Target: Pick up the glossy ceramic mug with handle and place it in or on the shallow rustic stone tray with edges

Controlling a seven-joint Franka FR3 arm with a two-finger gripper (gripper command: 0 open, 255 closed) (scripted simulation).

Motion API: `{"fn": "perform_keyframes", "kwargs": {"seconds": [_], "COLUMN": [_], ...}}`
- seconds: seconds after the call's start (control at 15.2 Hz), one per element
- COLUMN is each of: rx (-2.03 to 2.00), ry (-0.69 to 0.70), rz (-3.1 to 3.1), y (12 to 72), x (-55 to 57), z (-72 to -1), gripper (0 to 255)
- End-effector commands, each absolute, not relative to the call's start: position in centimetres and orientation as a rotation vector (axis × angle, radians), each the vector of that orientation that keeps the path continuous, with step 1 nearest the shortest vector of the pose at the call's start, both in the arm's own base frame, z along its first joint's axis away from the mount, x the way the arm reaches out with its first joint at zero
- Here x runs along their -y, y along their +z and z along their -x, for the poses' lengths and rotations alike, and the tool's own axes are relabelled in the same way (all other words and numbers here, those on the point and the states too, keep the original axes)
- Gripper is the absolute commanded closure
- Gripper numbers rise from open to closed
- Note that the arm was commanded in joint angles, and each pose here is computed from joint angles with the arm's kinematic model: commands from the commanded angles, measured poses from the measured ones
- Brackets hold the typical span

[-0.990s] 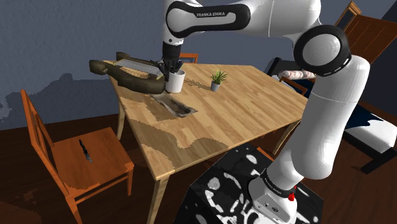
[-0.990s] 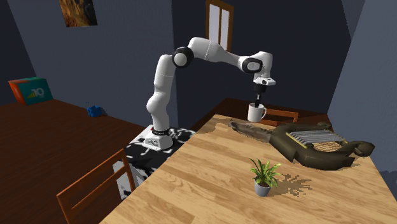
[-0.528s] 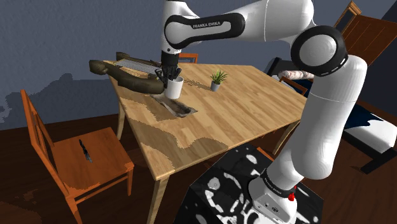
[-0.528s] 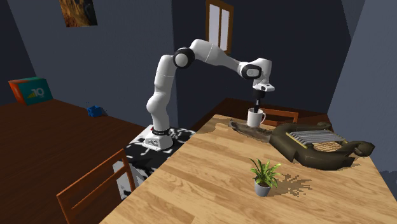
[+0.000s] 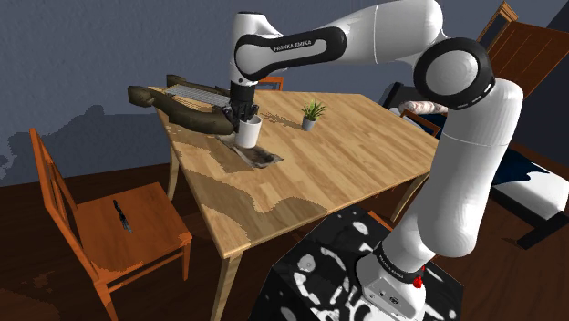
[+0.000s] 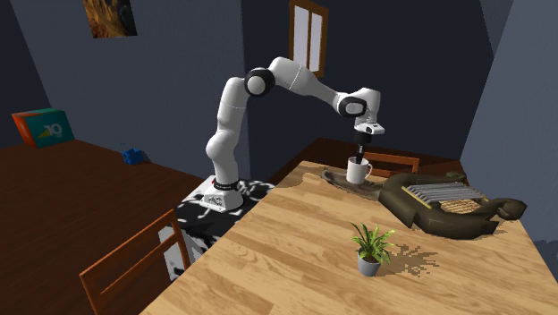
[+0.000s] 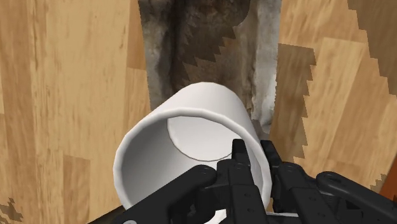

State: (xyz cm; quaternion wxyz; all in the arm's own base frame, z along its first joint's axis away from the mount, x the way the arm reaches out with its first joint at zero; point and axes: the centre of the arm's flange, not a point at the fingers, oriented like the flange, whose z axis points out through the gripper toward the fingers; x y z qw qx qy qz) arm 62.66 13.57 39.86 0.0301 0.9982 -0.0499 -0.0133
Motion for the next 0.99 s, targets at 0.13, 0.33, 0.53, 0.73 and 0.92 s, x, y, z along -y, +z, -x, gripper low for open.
{"fn": "perform_keyframes", "kwargs": {"seconds": [0.13, 0.33, 0.53, 0.73, 0.92], "rx": [0.154, 0.154, 0.154, 0.154, 0.154], "ry": [-0.040, -0.040, -0.040, -0.040, -0.040], "rz": [-3.077, -3.077, -3.077, -3.077, -3.077], "y": [39.9, 39.9, 39.9, 43.8, 44.9], "x": [-13.6, -13.6, -13.6, -13.8, -13.9], "z": [-62.7, -62.7, -62.7, -62.8, -62.8], "gripper": [255, 0, 0, 0, 0]}}
